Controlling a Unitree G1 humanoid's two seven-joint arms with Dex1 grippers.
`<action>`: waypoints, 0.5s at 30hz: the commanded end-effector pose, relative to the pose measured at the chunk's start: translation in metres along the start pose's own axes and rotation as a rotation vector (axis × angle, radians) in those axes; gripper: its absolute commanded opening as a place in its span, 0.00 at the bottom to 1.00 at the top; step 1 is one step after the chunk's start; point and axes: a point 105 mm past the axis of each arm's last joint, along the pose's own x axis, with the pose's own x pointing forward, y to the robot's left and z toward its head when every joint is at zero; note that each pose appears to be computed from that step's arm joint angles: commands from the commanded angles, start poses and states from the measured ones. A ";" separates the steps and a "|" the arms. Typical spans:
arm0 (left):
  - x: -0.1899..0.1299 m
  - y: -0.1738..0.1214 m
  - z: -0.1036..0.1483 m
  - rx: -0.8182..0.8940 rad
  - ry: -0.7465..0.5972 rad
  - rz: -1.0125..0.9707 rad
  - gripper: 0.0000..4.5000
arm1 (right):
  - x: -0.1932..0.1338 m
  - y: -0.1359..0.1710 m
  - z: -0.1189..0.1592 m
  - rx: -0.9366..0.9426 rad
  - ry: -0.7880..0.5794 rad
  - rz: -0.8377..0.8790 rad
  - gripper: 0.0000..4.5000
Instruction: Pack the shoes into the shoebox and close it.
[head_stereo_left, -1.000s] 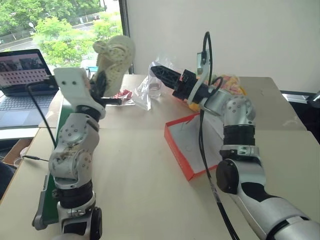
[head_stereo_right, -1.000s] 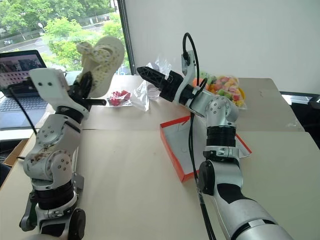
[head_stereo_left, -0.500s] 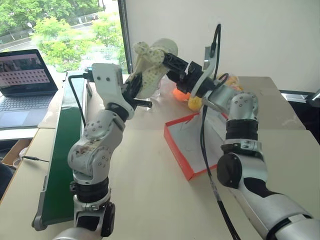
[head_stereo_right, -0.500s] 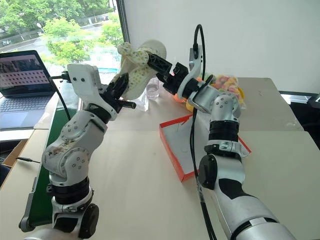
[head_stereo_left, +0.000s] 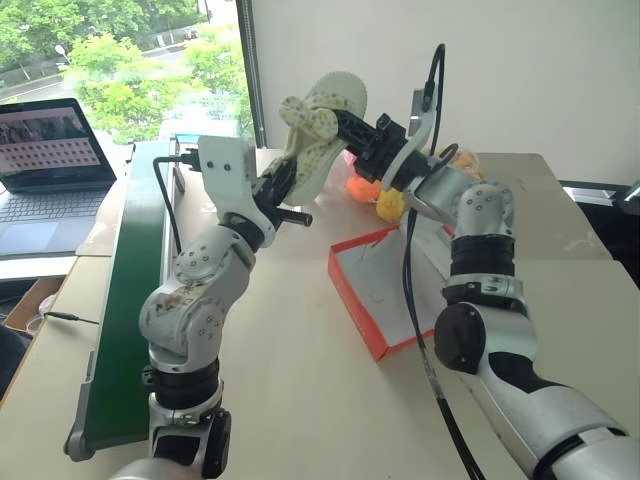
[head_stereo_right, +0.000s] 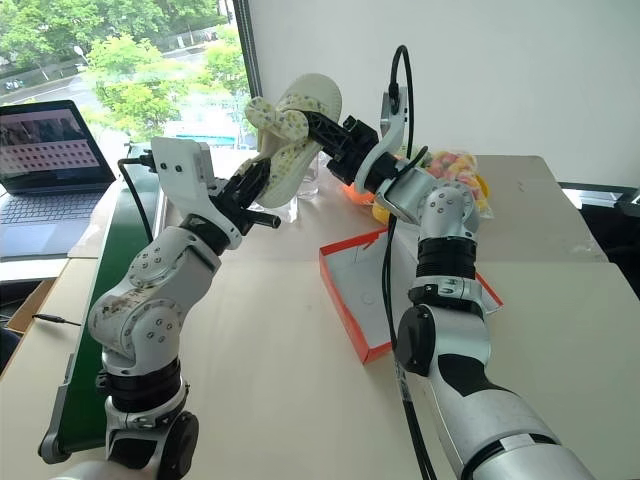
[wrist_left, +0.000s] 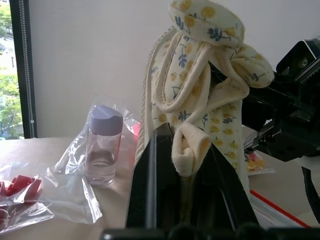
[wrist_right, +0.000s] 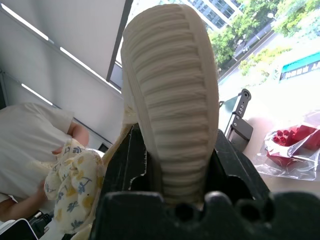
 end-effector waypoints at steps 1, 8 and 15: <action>-0.004 -0.005 0.010 -0.017 -0.018 -0.066 0.18 | 0.001 0.021 0.021 -0.069 -0.060 0.066 0.16; -0.033 -0.015 0.023 -0.079 0.077 -0.345 0.57 | -0.012 0.014 0.049 -0.310 -0.037 -0.067 0.14; -0.055 -0.011 0.001 0.015 0.272 -0.421 0.57 | -0.038 -0.007 0.046 -0.675 0.290 -0.314 0.14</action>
